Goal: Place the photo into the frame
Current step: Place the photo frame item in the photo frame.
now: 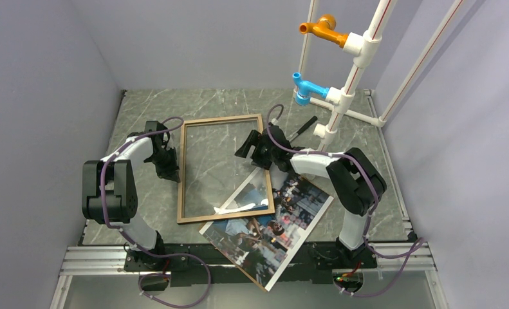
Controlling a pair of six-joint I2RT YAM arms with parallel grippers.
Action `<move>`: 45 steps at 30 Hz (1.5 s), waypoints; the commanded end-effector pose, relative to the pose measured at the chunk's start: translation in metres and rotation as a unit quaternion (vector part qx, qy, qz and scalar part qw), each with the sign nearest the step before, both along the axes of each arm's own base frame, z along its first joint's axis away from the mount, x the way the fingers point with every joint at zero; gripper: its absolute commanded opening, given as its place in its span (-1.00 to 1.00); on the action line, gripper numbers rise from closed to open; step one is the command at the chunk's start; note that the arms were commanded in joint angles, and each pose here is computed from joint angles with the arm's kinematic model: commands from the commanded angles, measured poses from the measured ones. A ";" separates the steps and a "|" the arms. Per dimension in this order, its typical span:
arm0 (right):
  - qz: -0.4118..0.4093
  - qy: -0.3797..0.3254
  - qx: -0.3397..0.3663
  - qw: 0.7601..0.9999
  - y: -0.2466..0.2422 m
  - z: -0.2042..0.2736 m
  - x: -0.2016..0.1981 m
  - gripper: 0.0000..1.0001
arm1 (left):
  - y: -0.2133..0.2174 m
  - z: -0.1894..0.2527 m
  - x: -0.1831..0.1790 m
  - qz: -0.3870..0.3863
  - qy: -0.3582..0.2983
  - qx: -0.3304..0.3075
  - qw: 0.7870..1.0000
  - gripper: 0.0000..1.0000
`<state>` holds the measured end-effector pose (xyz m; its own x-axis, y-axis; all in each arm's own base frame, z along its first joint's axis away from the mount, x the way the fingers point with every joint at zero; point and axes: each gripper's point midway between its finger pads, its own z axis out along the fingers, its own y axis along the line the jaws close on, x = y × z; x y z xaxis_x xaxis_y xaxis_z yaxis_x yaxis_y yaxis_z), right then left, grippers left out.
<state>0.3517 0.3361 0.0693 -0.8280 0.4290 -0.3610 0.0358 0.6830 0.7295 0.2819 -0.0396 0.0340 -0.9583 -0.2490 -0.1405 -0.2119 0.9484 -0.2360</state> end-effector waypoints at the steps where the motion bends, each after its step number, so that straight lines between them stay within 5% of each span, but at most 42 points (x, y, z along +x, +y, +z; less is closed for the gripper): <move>1: -0.004 -0.033 -0.022 0.999 0.002 0.022 0.006 0.73 | -0.007 0.001 0.002 -0.013 0.000 -0.010 1.000 -1.00; 12: -0.024 -0.040 -0.065 0.997 -0.009 0.022 0.002 0.99 | -0.006 0.001 0.002 -0.012 -0.001 -0.008 1.000 -1.00; 45: -0.082 -0.077 -0.171 0.979 -0.053 0.046 -0.001 0.99 | -0.010 0.002 0.001 -0.023 -0.001 0.002 1.000 -1.00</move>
<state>0.3411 0.2883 0.0881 -0.7316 0.3861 -0.5619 0.0848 0.8693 0.4869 0.2822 -0.0431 0.0350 -0.9640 -0.2212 -0.1477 -0.1858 0.9574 -0.2208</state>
